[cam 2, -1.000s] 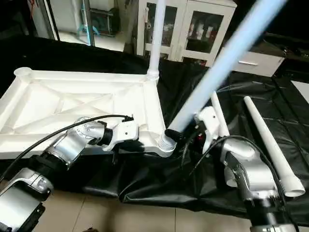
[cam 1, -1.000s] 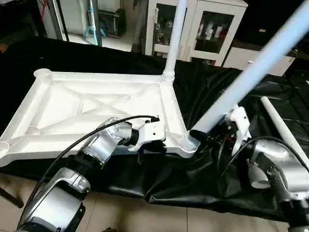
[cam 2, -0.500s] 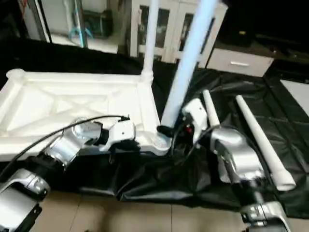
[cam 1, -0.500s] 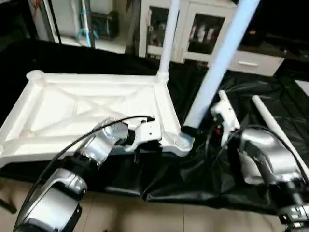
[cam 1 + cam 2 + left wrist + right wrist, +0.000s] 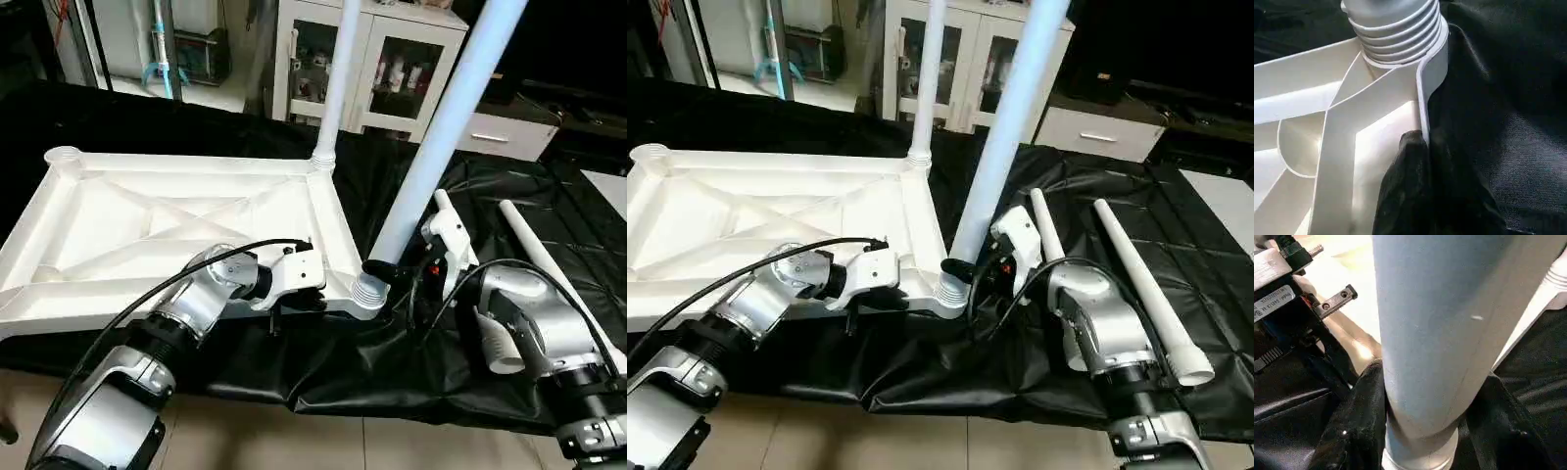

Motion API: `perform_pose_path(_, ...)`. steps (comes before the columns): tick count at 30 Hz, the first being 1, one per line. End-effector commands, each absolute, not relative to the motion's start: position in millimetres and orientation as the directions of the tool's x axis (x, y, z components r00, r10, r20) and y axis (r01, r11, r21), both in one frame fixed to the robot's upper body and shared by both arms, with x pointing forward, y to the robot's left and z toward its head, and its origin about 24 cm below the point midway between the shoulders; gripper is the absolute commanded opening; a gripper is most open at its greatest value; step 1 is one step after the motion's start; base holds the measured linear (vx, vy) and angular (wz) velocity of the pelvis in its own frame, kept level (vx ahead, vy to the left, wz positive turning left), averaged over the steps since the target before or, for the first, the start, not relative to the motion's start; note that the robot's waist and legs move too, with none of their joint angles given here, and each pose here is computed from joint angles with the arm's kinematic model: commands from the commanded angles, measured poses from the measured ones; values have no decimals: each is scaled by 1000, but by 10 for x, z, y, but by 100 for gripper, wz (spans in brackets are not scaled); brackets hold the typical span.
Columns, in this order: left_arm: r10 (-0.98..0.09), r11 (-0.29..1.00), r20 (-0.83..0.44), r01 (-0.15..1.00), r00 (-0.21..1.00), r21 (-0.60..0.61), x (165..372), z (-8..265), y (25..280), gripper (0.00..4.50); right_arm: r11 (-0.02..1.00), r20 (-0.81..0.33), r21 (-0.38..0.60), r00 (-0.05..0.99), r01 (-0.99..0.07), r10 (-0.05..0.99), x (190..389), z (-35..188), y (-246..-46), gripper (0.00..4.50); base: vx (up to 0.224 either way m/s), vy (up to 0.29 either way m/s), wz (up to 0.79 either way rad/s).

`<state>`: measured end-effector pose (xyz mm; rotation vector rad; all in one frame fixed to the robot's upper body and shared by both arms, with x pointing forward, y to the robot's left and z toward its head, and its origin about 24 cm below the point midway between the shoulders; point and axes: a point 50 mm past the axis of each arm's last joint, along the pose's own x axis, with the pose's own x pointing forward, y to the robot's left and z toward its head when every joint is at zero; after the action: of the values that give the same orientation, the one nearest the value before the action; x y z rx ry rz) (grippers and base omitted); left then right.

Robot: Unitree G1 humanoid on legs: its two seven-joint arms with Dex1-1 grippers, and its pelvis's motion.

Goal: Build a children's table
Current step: Insert table leg to table base

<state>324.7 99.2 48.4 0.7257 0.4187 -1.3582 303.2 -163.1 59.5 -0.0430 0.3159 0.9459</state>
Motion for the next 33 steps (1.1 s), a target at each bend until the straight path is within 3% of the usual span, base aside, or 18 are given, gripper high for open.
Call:
perform_pose_path(1, -734, -25, -662, 969, 149, 246, 3223, 525, 890, 0, 659, -531, 237, 473, -714, 703, 2716, -47, -1781, 183, 0, 0, 0)
perform_pose_path(9, -733, -27, -665, 971, 144, 240, 3231, 524, 889, 0, 713, -494, 234, 551, -661, 672, 2769, -30, -1769, 183, 0, 0, 0)
perform_pose_path(12, -724, 13, -669, 974, 166, 228, 3246, 483, 909, 0, 779, -501, 192, 622, -597, 601, 2859, -30, -1802, 183, 0, 0, 0)
perform_pose_path(15, -729, 114, -647, 972, 223, 207, 3264, 431, 812, 0, 889, -509, 127, 741, -439, 439, 3015, -66, -1829, 183, -18, 2, -3)
perform_pose_path(16, -752, 162, -610, 967, 249, 195, 3267, 467, 642, 0, 937, -510, 87, 793, -339, 334, 3122, -68, -1808, 183, 0, 0, 0)
perform_pose_path(19, -775, 207, -563, 957, 287, 204, 3289, 581, 369, 0, 974, -494, 46, 842, -222, 216, 3287, -12, -1724, 183, -55, 34, -11)
perform_pose_path(24, -778, 241, -534, 943, 330, 231, 3332, 723, 152, 0, 991, -475, 36, 871, -127, 129, 3450, 83, -1606, 183, -1, -44, 17)
perform_pose_path(26, -790, 272, -498, 932, 359, 239, 3353, 845, 6, 0, 996, -442, -5, 894, -88, 77, 3584, 194, -1469, 183, 52, 2, -30)
perform_pose_path(33, -731, 301, -540, 908, 416, 292, 3403, 790, 130, 0, 998, -369, 2, 928, -62, 59, 3710, 346, -1286, 183, 0, 0, 0)
